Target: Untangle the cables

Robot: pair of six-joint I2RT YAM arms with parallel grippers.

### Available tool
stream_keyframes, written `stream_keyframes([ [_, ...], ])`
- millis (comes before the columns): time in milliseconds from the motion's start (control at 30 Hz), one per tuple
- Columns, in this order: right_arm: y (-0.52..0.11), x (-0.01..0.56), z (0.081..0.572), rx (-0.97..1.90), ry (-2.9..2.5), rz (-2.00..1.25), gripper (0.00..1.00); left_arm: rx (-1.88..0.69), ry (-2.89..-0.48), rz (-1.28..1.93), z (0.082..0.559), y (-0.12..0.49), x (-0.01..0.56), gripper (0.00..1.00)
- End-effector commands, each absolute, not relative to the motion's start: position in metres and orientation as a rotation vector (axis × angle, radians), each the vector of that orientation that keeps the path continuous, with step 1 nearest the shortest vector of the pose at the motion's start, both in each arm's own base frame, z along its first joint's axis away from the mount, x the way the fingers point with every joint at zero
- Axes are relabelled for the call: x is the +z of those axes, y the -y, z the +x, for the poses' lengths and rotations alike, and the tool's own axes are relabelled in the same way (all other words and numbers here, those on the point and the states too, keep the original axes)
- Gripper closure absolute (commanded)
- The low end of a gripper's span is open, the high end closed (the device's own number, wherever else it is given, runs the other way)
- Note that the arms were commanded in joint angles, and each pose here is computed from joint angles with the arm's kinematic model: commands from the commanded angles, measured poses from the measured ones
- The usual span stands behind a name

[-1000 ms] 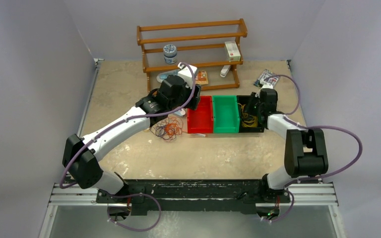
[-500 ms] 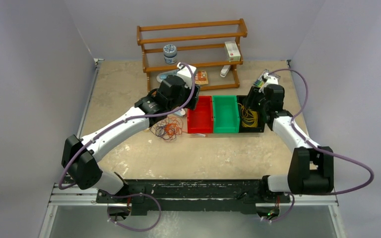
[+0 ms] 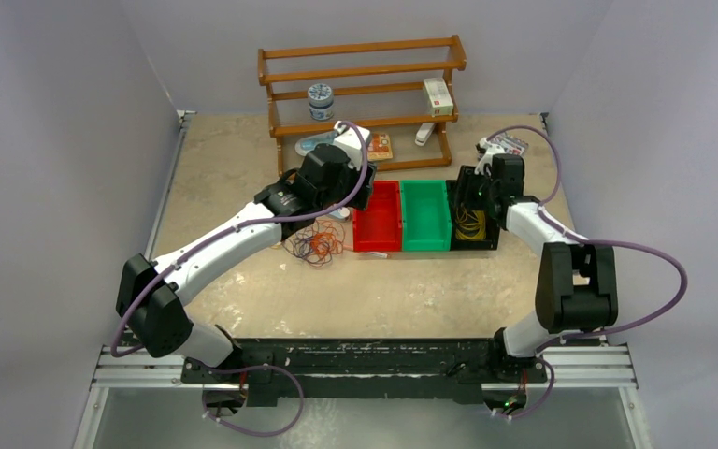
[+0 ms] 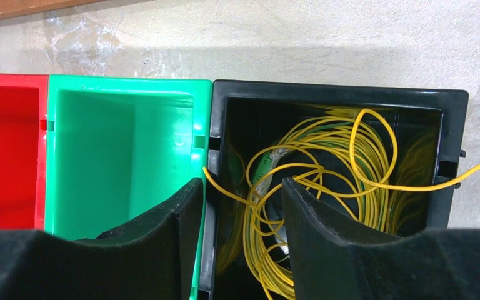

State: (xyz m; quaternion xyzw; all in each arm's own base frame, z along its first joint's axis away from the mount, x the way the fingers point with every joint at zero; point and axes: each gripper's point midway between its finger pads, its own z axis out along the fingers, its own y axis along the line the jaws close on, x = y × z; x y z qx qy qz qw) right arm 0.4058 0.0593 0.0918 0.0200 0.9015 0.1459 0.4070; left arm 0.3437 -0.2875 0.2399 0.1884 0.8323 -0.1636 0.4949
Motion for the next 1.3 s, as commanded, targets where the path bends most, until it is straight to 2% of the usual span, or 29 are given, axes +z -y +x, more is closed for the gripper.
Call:
stream_keyframes([
  [0,-0.061,0.110,0.416,0.378,-2.217,0.032,0.52,-0.405,-1.964,0.452,0.346,0.285,0.256,0.35],
  [267,-0.059,0.113,0.418,0.375,-2.184,0.078,0.71,-0.413,-1.965,0.455,0.346,0.287,0.256,0.35],
  [400,-0.058,0.114,0.419,0.371,-2.173,0.096,0.75,-0.413,-1.963,0.456,0.346,0.287,0.256,0.36],
  [733,-0.051,0.109,0.420,0.336,-2.178,0.135,0.92,-0.415,-1.967,0.457,0.346,0.287,0.255,0.36],
  [1067,-0.043,0.076,0.419,0.271,-2.264,0.156,0.95,-0.416,-1.971,0.458,0.347,0.289,0.253,0.36],
  [1267,-0.041,0.071,0.421,0.251,-2.285,0.130,0.90,-0.420,-1.978,0.464,0.348,0.291,0.250,0.36],
])
